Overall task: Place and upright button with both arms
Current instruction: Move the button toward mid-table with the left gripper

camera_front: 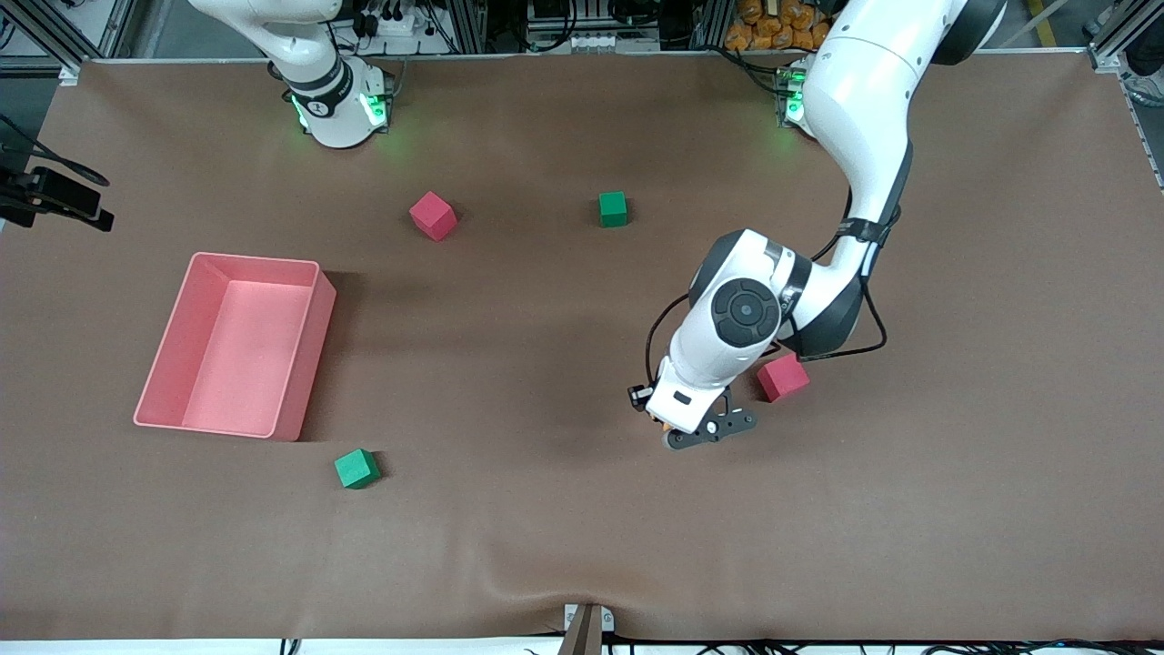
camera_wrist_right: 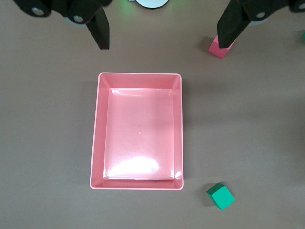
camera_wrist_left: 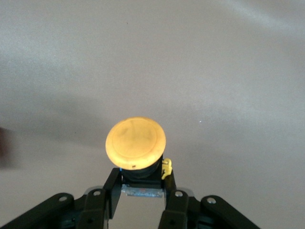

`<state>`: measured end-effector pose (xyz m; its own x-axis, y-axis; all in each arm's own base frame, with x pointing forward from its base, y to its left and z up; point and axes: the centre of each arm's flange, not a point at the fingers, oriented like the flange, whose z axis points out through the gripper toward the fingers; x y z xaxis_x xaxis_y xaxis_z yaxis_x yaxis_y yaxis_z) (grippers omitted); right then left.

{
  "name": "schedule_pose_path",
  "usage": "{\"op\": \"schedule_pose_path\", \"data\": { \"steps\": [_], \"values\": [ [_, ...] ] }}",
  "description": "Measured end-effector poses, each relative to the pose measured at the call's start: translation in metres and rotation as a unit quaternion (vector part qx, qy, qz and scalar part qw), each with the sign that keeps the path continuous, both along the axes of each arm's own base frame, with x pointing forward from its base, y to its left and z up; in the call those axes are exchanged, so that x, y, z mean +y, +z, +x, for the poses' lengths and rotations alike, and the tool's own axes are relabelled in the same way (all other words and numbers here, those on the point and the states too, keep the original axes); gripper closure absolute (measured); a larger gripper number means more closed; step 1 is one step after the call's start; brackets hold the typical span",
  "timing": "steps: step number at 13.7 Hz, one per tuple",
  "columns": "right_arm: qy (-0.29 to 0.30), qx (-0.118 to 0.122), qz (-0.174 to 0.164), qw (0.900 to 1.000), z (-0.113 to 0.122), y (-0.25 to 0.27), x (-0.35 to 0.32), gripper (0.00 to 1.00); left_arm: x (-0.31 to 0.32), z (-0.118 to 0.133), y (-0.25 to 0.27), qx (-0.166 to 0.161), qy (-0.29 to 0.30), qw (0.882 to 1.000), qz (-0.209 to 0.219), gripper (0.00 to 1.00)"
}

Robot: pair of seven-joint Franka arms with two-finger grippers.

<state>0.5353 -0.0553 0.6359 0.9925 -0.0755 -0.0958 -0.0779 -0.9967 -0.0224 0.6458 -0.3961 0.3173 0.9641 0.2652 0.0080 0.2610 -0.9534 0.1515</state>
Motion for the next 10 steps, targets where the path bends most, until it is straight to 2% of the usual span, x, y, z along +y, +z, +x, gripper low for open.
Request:
{"op": "schedule_pose_path", "data": {
  "steps": [4, 10],
  "values": [
    [0.0, 0.0, 0.0, 1.0, 0.0, 0.0, 0.0, 0.0, -0.015, -0.001, -0.011, -0.031, -0.013, 0.999, -0.011, 0.59],
    [0.0, 0.0, 0.0, 1.0, 0.0, 0.0, 0.0, 0.0, -0.077, -0.041, -0.031, -0.069, -0.083, 0.994, 0.027, 0.59]
  ]
}}
